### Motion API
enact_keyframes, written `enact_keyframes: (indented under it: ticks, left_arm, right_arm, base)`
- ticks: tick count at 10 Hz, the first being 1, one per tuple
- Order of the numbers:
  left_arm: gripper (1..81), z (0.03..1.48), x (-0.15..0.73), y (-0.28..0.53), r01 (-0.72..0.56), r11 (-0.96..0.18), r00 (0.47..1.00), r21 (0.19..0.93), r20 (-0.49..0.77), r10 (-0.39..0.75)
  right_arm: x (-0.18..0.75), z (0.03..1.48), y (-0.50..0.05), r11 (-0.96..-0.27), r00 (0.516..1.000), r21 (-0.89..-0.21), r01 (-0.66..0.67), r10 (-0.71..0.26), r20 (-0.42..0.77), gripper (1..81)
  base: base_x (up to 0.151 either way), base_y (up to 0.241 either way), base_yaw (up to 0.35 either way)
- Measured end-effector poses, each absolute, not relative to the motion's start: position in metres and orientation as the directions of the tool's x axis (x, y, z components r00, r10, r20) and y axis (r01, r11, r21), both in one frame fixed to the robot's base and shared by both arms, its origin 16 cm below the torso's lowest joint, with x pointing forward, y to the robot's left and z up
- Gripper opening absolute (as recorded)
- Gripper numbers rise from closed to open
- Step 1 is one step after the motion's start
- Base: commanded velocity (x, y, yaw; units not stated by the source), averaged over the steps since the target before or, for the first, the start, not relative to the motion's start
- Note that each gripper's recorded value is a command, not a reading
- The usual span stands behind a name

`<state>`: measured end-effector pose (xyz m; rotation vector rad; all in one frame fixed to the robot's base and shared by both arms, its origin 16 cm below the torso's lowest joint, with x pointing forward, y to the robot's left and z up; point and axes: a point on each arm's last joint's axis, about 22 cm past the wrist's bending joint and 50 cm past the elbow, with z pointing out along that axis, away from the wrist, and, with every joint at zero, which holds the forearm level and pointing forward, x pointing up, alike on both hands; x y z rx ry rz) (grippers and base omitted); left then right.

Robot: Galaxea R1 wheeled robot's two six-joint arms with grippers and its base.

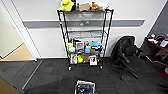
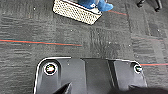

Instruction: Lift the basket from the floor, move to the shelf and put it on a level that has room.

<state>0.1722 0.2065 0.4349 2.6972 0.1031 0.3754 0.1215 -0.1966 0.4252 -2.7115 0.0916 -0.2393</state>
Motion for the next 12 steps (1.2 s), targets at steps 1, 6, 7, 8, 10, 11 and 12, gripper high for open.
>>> enact_keyframes:
  ticks: [1,6,7,8,10,11,12]
  left_arm:
    - [81.1,0.4352,0.1737,0.2073,0.016,-0.912,0.959,0.41,0.251,0.129]
    - [81.1,0.4352,0.1735,0.2066,0.016,-0.912,0.959,0.411,0.251,0.13]
    - [81.1,0.4352,0.1731,0.2066,0.016,-0.912,0.959,0.411,0.25,0.13]
    - [81.1,0.4352,0.1731,0.2066,0.016,-0.912,0.959,0.411,0.25,0.13]
    - [81.1,0.4352,0.1731,0.2061,0.016,-0.911,0.959,0.411,0.25,0.13]
    - [81.1,0.4352,0.1731,0.2064,0.016,-0.912,0.959,0.411,0.25,0.13]
    - [81.1,0.4352,0.1731,0.2061,0.016,-0.911,0.959,0.411,0.25,0.13]
  right_arm:
    - [0.1225,0.4252,-0.1967,-0.912,0.983,-0.41,-0.028,-0.1,0.155,81.1]
    - [0.1216,0.4241,-0.2002,-0.915,0.983,-0.403,-0.029,-0.099,0.154,81.1]
    - [0.1216,0.4241,-0.2007,-0.915,0.983,-0.402,-0.029,-0.099,0.154,81.1]
    - [0.1212,0.4241,-0.2007,-0.915,0.983,-0.402,-0.029,-0.099,0.154,81.1]
    - [0.1217,0.4241,-0.2011,-0.915,0.983,-0.402,-0.029,-0.099,0.155,81.1]
    - [0.1216,0.4241,-0.1998,-0.915,0.983,-0.403,-0.029,-0.099,0.155,81.1]
    - [0.1217,0.4241,-0.2002,-0.915,0.983,-0.403,-0.029,-0.099,0.155,81.1]
  base:
    - [0.134,0.0,0.0]
    - [0.135,0.0,0.0]
    - [0.134,0.0,0.0]
    - [0.134,0.0,0.0]
    - [0.134,0.0,0.0]
    - [0.124,0.0,0.0]
    - [0.123,0.0,0.0]
